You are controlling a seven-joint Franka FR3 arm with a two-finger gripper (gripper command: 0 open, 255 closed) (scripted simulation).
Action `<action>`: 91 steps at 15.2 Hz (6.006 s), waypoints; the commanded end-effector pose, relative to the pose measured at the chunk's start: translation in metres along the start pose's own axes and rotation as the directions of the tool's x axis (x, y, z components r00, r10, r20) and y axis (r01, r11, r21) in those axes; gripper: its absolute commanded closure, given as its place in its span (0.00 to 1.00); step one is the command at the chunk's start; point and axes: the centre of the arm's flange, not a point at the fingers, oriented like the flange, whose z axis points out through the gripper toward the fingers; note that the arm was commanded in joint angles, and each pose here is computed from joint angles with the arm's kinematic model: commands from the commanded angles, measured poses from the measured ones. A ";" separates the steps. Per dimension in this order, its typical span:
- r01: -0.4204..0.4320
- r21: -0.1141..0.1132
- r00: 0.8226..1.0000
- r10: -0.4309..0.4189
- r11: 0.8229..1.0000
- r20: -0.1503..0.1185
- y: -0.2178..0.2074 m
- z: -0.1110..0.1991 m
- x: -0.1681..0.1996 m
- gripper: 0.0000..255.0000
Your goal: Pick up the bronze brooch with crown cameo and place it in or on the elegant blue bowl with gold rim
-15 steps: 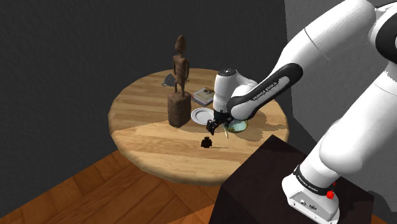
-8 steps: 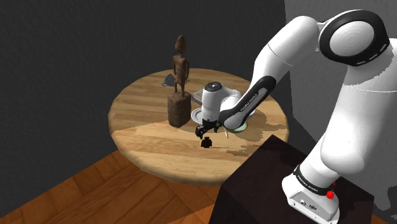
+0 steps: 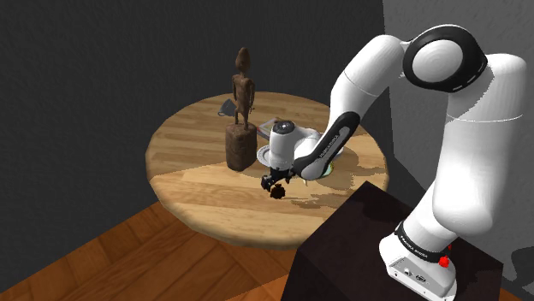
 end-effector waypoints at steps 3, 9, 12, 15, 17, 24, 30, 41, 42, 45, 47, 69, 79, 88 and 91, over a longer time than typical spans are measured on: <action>0.000 0.000 1.000 0.000 1.000 0.000 0.000 0.004 0.000 0.00; 0.000 0.000 1.000 0.000 1.000 0.000 0.000 0.004 0.000 1.00; 0.000 0.000 1.000 0.000 1.000 0.000 0.000 0.004 -0.001 1.00; 0.000 0.000 1.000 0.000 1.000 0.000 -0.001 0.004 -0.001 1.00; 0.000 0.000 1.000 0.000 1.000 0.000 0.000 0.004 0.000 1.00; 0.000 0.000 1.000 0.000 1.000 0.000 0.005 -0.033 0.004 1.00; 0.000 0.000 1.000 0.000 1.000 0.000 0.009 -0.064 0.007 1.00; 0.000 0.000 1.000 0.000 1.000 0.000 0.016 -0.121 0.014 1.00; 0.000 0.000 1.000 0.000 1.000 0.000 0.017 -0.126 0.015 1.00; 0.000 0.000 1.000 0.000 1.000 0.000 0.019 -0.142 0.017 1.00; 0.000 0.000 1.000 0.000 1.000 -0.001 0.019 -0.136 0.017 0.00; -0.096 -0.440 0.981 0.160 0.893 0.111 -0.032 -0.024 0.047 1.00; -0.002 -0.358 0.989 0.055 0.934 0.138 -0.021 -0.016 0.044 0.00; 0.496 0.128 0.854 -0.509 0.859 0.110 0.026 0.059 0.036 0.00; 0.496 0.128 0.854 -0.509 0.859 0.110 0.025 0.075 0.033 0.00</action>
